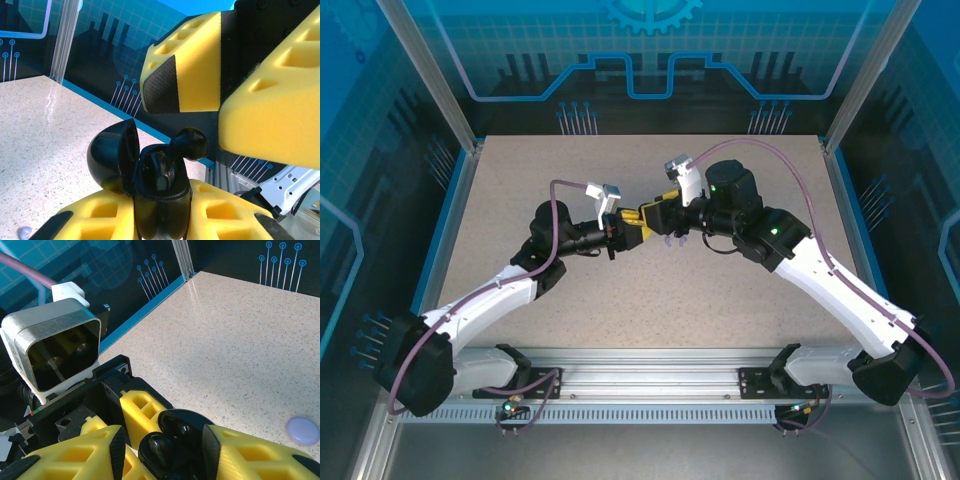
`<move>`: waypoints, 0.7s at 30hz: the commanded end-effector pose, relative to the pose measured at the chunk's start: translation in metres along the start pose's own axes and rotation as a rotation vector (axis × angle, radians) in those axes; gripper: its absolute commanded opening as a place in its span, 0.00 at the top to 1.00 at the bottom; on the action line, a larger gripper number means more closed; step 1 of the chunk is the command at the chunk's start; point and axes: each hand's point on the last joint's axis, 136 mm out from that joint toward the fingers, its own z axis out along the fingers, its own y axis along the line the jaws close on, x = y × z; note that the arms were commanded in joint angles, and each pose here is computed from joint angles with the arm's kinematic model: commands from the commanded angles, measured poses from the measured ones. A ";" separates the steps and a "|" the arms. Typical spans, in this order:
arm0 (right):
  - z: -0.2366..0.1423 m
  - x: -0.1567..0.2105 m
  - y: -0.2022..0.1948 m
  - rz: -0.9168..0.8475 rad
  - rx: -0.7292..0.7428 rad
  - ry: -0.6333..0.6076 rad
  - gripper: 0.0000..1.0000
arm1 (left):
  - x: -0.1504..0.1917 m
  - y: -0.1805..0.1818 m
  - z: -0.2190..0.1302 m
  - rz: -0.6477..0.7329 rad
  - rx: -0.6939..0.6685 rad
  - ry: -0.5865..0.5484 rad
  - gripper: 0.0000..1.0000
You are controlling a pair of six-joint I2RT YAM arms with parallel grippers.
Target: Insert the wireless bluetooth earbuds into the charging case
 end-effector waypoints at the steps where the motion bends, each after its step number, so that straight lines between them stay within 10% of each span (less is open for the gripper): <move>1: -0.010 -0.013 0.005 0.010 0.003 -0.035 0.52 | -0.016 -0.016 0.002 0.060 0.053 -0.019 0.88; 21: -0.031 0.001 -0.001 -0.033 0.031 0.037 0.46 | -0.021 -0.009 0.003 0.059 0.003 -0.014 0.88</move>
